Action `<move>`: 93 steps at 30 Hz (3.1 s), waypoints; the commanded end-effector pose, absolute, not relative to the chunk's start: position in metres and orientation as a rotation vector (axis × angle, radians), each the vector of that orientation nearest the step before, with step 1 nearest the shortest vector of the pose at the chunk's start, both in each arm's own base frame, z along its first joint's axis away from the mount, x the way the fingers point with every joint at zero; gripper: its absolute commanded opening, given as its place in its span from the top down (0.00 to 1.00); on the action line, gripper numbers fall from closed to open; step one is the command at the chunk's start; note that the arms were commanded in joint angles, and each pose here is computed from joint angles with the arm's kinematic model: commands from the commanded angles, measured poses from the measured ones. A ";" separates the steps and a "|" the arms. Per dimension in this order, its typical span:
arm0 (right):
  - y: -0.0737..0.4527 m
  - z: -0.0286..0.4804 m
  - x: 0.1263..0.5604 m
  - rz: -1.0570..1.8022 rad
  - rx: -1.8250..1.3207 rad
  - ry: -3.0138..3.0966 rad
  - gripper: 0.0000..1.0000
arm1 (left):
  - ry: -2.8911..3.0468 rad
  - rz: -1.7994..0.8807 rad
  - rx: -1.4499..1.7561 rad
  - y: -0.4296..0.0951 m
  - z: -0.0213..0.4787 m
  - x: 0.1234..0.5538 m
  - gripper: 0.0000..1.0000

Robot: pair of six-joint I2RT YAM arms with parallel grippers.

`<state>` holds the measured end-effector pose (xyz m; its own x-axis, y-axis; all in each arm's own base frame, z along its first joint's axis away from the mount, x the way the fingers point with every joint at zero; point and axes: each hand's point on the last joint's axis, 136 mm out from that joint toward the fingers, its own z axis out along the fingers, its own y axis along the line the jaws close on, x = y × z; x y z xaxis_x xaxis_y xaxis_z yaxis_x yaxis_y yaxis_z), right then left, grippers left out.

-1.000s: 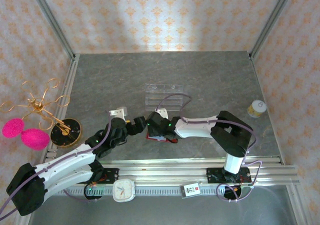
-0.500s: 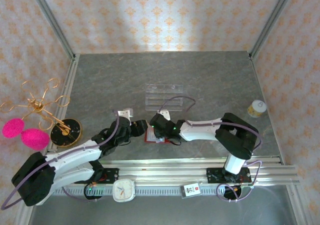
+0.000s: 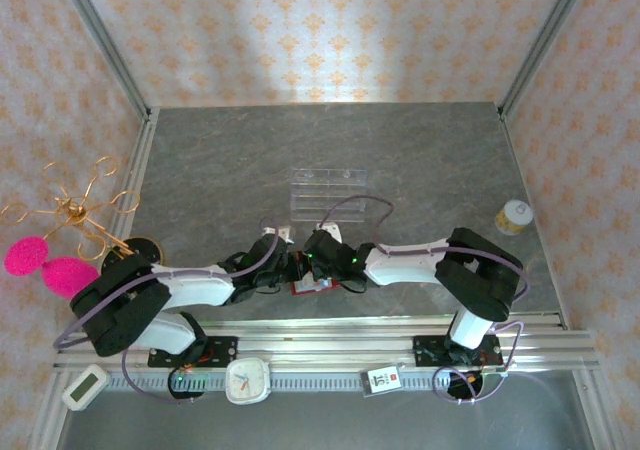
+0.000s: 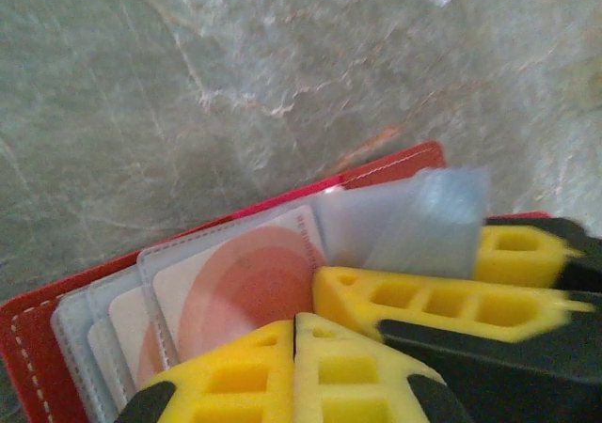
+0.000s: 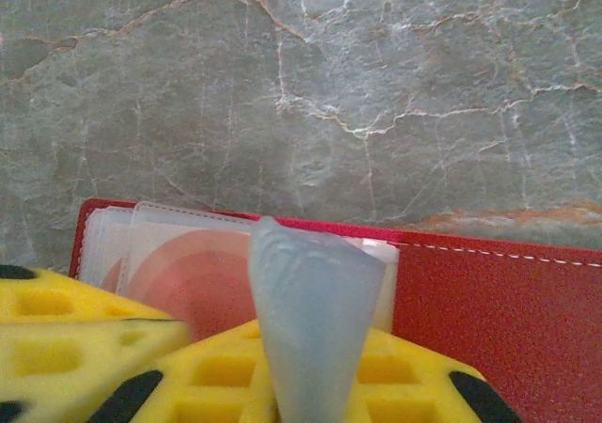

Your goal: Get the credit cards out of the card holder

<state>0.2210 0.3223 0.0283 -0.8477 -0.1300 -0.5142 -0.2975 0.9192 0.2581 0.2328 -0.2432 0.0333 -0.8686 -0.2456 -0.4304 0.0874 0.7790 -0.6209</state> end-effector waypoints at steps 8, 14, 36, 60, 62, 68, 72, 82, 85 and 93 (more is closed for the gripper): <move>0.266 0.022 0.216 0.222 -0.175 2.580 0.70 | 2.630 -0.640 -0.102 -0.211 -0.008 0.215 1.00; 0.210 0.017 0.208 0.091 -0.031 2.601 0.61 | 2.608 -0.623 -0.084 -0.211 -0.004 0.220 1.00; 0.327 0.073 0.198 1.017 -0.188 2.649 0.80 | 2.494 -0.641 -0.084 -0.206 0.030 0.225 0.95; 0.319 0.027 0.196 1.018 -0.100 2.765 1.00 | 2.579 -0.629 -0.060 -0.203 0.003 0.209 1.00; 0.310 0.028 0.198 1.000 -0.061 2.761 1.00 | 2.577 -0.630 -0.063 -0.203 0.004 0.210 1.00; 0.281 0.025 0.194 0.939 0.013 2.762 1.00 | 2.563 -0.636 -0.075 -0.203 0.007 0.212 1.00; 0.281 0.026 0.192 0.948 -0.006 2.761 1.00 | 2.500 -0.668 -0.069 -0.207 0.027 0.220 1.00; 0.286 0.027 0.192 0.973 -0.046 2.754 1.00 | 2.462 -0.816 0.053 -0.249 0.047 0.223 1.00; 0.286 0.026 0.191 0.971 -0.049 2.760 1.00 | 2.499 -0.803 0.052 -0.248 0.032 0.219 1.00; 0.287 0.021 0.189 0.983 -0.049 2.770 0.86 | 2.561 -0.770 0.057 -0.244 0.014 0.211 1.00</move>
